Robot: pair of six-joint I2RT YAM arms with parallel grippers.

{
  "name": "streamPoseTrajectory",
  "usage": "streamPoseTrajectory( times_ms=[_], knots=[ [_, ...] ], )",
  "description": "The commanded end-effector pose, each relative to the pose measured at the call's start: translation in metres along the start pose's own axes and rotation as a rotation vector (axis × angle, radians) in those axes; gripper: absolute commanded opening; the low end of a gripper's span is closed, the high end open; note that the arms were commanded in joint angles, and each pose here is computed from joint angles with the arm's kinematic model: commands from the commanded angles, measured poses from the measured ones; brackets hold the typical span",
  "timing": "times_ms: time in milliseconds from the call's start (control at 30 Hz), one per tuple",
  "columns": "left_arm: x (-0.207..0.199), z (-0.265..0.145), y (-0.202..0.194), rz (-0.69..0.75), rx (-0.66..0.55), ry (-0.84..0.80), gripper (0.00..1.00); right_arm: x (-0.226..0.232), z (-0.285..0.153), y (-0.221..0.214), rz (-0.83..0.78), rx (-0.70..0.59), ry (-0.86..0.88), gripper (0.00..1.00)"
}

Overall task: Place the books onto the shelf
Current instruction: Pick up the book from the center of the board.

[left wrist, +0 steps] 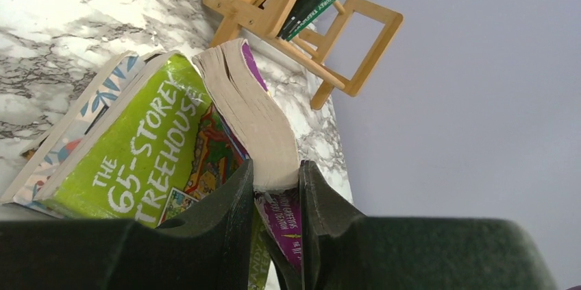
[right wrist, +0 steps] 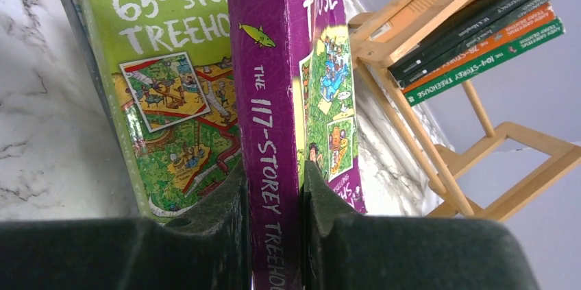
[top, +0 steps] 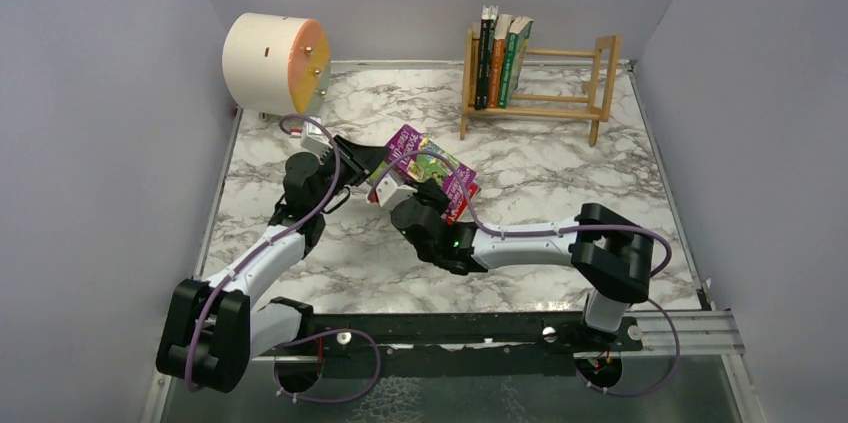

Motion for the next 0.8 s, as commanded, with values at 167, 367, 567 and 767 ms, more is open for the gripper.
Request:
streamPoseTrajectory(
  times_ms=[167,367,567,767],
  knots=[
    [-0.024,0.000,0.017,0.057,-0.050,-0.038,0.33,-0.027,-0.008,0.005,0.112,-0.009,-0.109,0.01],
    [-0.018,-0.010,0.044,0.147,-0.163,0.097,0.72,-0.061,-0.019,0.006,0.162,-0.008,-0.169,0.01],
    [-0.030,-0.026,0.059,0.207,-0.224,0.126,0.74,-0.129,-0.029,0.006,0.309,-0.023,-0.268,0.01],
    [-0.022,-0.023,0.042,0.178,-0.157,0.094,0.74,-0.225,-0.041,0.008,0.564,-0.134,-0.409,0.01]
  ],
)
Point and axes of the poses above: each gripper's point midway between its finger pads, its own z axis out along the fingers, its own x axis along the line the jaws close on, y = z × x, the point moved 1 cm from there along -z, back along the fingers, and after that the axes turned 4 degrees about -z, right-handed, at the moved point
